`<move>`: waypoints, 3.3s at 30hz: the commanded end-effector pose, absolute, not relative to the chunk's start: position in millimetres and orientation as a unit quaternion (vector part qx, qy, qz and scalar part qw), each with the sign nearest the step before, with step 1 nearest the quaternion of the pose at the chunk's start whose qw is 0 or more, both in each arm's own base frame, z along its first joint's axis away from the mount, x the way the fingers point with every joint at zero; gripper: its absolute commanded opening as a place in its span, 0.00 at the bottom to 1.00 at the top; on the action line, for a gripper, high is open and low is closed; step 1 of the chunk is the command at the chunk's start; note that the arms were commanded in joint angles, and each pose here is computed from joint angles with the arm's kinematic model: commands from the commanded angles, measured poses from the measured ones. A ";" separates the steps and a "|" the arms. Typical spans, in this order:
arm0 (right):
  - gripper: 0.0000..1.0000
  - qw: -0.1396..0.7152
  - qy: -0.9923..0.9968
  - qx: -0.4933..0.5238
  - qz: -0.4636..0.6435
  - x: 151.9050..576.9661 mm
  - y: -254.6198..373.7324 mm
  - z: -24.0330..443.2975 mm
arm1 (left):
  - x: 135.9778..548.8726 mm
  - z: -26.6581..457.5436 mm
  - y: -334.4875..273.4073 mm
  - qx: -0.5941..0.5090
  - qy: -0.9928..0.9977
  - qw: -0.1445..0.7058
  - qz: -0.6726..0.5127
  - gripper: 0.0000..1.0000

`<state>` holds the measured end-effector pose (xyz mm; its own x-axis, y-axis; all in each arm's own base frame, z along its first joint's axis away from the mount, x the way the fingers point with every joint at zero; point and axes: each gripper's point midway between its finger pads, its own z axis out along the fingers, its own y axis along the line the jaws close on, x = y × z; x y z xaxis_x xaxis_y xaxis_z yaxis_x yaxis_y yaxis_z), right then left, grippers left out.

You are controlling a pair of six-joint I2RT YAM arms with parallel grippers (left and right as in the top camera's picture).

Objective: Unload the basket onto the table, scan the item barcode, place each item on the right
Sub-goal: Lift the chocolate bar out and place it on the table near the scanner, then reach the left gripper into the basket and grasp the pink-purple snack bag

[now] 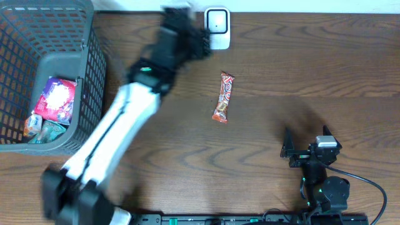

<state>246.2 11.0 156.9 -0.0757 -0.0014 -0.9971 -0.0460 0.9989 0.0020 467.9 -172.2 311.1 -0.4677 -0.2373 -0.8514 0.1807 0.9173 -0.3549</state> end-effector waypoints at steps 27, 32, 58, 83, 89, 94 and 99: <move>0.99 0.680 0.733 -0.024 0.014 245.9 12.5 156.3 | 370.9 201.8 207.2 -0.209 0.926 0.309 0.060 0.99; 0.99 0.680 0.733 -0.024 0.014 245.9 12.5 156.3 | 384.0 158.9 194.6 -0.149 0.953 0.259 0.051 0.98; 0.99 0.680 0.733 -0.023 0.014 245.9 12.4 156.3 | 344.5 44.9 174.3 -0.076 0.986 0.110 0.097 0.95; 0.99 0.680 0.733 -0.023 0.014 245.9 12.4 156.3 | 399.6 347.3 192.3 -0.235 0.791 0.552 0.117 0.08; 0.99 0.680 0.733 -0.023 0.014 245.9 12.4 156.3 | 359.1 451.9 119.1 -0.193 0.710 0.676 -0.035 0.07; 0.99 0.680 0.733 -0.023 0.014 245.9 12.4 156.3 | 343.9 488.6 18.1 -0.056 0.693 0.695 -0.183 0.07; 0.99 0.680 0.733 -0.024 0.014 245.9 12.5 156.3 | 350.8 464.5 -62.2 0.057 0.722 0.650 -0.230 0.07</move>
<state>246.3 11.0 156.9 -0.0757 -0.0014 -0.9971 -0.0456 0.9990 0.0020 347.5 -17.3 479.0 -0.0715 -0.2853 -0.9558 0.2273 0.9283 -0.2942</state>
